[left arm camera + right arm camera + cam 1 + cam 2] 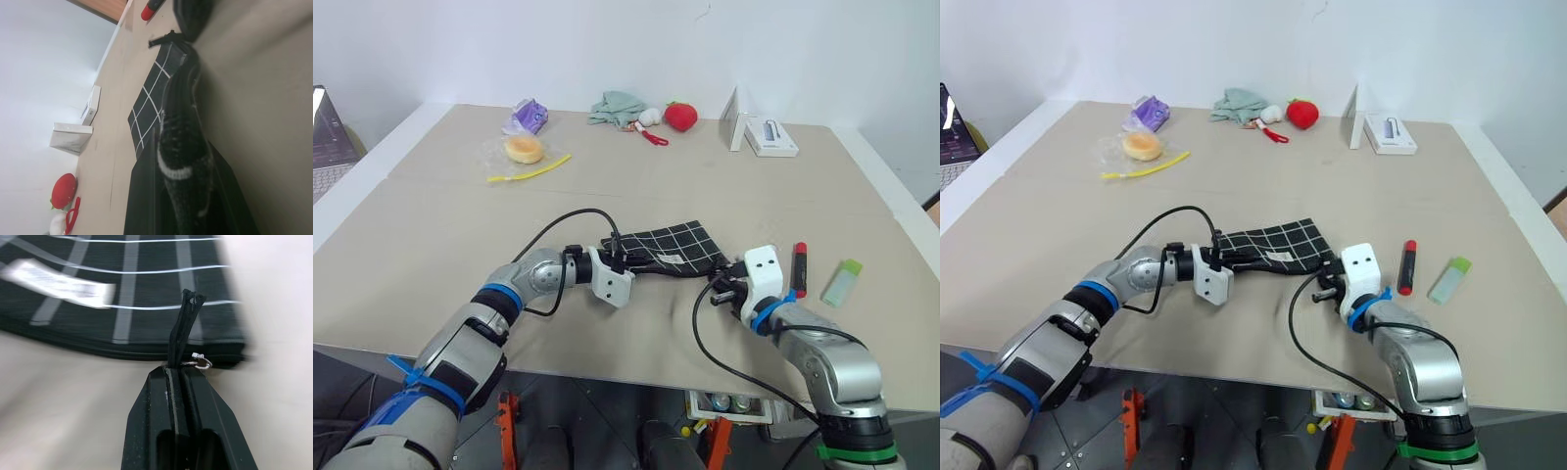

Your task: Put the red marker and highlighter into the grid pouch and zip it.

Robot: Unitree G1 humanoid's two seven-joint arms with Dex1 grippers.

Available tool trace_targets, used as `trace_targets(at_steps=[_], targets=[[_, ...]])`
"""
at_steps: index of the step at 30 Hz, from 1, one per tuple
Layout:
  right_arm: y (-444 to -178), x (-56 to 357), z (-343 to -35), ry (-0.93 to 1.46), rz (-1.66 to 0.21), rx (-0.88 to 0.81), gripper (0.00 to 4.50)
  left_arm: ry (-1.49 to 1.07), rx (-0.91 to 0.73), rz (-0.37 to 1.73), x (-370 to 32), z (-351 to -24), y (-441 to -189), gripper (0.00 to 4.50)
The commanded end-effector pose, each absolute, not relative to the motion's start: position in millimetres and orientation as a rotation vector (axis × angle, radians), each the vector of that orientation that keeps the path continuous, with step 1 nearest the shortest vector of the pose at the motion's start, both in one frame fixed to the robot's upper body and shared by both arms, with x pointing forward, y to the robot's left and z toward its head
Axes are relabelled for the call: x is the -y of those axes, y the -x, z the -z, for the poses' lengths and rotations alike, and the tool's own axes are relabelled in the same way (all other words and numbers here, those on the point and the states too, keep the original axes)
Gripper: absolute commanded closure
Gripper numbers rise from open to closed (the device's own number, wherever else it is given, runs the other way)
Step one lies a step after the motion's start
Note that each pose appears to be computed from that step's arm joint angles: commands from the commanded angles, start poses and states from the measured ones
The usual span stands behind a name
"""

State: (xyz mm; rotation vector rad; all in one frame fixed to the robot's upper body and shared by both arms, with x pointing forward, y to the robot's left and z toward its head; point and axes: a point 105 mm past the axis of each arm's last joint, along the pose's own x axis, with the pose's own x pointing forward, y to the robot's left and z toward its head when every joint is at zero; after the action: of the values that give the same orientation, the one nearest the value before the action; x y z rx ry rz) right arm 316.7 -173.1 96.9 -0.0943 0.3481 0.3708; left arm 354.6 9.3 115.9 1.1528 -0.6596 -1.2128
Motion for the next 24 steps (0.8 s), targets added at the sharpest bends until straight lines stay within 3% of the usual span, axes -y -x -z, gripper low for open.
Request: trace_targets(at_steps=[1,6,13,17,24], targets=[[-304.2,140.2,-111.9,0.08,-0.55,-0.282,4.45,-1.145,0.619,1.287,-3.2,-95.8,-343.4,4.5],[-281.9,112.1,-108.7,0.082,-0.741,-0.308,4.45,-1.131,0.615,1.279,-3.1,-96.6,-343.8,4.5],[-279.9,91.8,-127.3,0.038,-0.824,-0.219,4.45,-1.124,0.617,1.28,-1.6,-97.0,-343.0,4.5],[-294.4,94.7,-137.3,-0.015,-0.752,-0.186,4.45,-1.115,0.618,1.284,0.0,-96.9,-341.7,4.5],[-300.3,121.8,-119.2,0.022,-0.642,-0.278,4.45,-1.107,0.613,1.28,-1.1,-96.9,-341.7,4.5]])
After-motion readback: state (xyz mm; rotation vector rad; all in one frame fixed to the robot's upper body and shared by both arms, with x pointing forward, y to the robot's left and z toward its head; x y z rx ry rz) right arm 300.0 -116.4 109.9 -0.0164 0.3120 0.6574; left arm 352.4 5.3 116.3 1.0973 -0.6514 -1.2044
